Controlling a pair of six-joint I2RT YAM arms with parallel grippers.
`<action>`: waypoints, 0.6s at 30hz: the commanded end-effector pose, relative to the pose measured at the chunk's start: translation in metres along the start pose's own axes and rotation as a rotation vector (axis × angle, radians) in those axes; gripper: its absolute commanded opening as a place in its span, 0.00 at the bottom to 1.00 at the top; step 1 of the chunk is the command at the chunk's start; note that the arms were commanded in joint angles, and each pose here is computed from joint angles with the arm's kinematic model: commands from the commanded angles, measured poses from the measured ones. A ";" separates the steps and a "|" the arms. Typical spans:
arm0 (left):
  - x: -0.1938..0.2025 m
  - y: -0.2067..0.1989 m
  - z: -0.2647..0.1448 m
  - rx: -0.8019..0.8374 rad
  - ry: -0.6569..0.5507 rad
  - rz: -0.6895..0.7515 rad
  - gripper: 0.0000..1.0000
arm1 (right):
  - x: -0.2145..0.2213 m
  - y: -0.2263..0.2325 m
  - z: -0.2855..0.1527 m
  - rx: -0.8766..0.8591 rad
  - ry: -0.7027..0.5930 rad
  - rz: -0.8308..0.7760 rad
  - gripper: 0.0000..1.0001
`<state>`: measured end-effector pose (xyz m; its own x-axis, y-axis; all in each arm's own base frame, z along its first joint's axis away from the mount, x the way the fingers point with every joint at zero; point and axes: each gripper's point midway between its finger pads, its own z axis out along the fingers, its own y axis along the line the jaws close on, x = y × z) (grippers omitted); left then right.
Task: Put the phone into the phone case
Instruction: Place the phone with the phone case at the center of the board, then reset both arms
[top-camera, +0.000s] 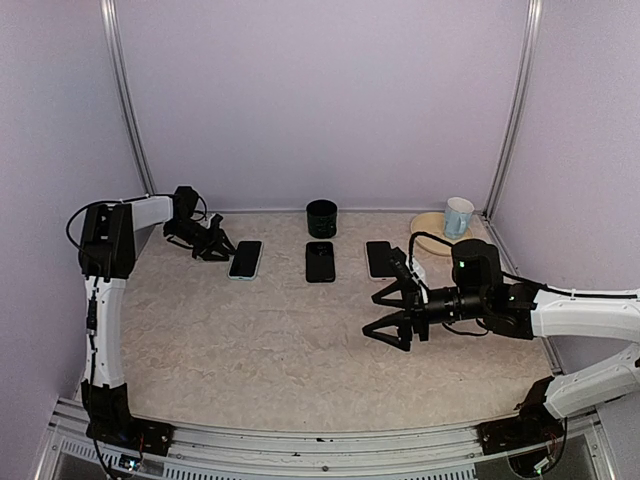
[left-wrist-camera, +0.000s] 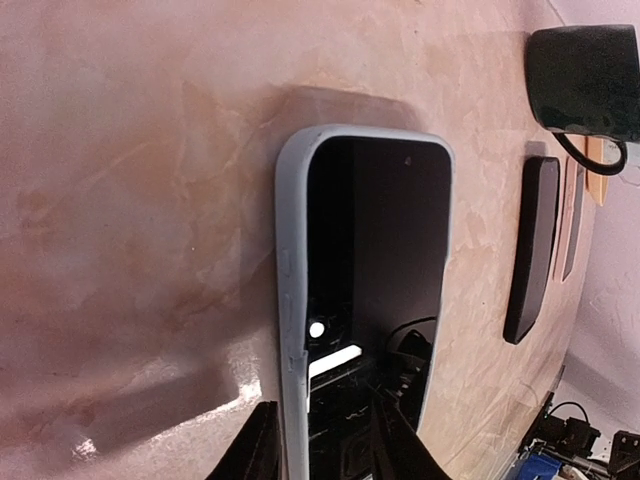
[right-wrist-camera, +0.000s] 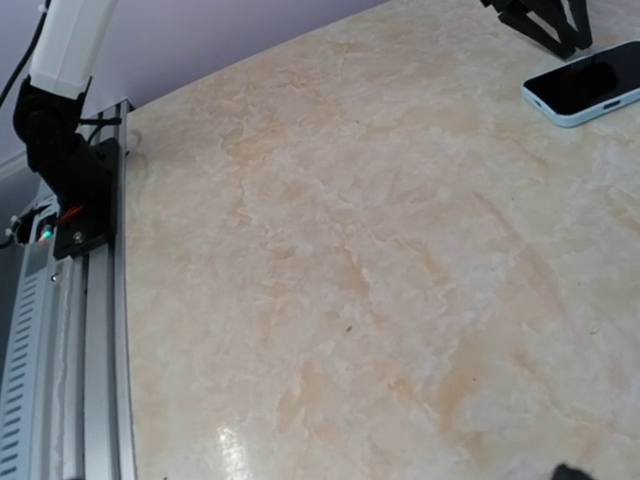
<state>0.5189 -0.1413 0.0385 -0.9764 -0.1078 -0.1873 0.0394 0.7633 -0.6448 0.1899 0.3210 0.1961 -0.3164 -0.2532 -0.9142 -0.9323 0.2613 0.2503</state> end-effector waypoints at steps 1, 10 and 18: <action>-0.008 -0.001 -0.018 -0.056 -0.052 0.016 0.32 | -0.005 -0.002 -0.001 0.010 -0.023 -0.002 1.00; -0.005 -0.020 -0.050 -0.064 -0.171 0.052 0.34 | -0.007 -0.022 -0.007 0.140 -0.009 -0.018 1.00; 0.019 -0.081 -0.115 0.034 -0.365 0.169 0.64 | -0.020 -0.056 -0.035 0.406 -0.025 -0.056 1.00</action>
<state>0.4740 -0.1267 0.1172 -0.9071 -0.1812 -0.3800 0.0937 0.7931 -0.6019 0.2192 0.3005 0.1945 -0.2965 -0.2652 -0.9175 -0.8758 0.4587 0.1504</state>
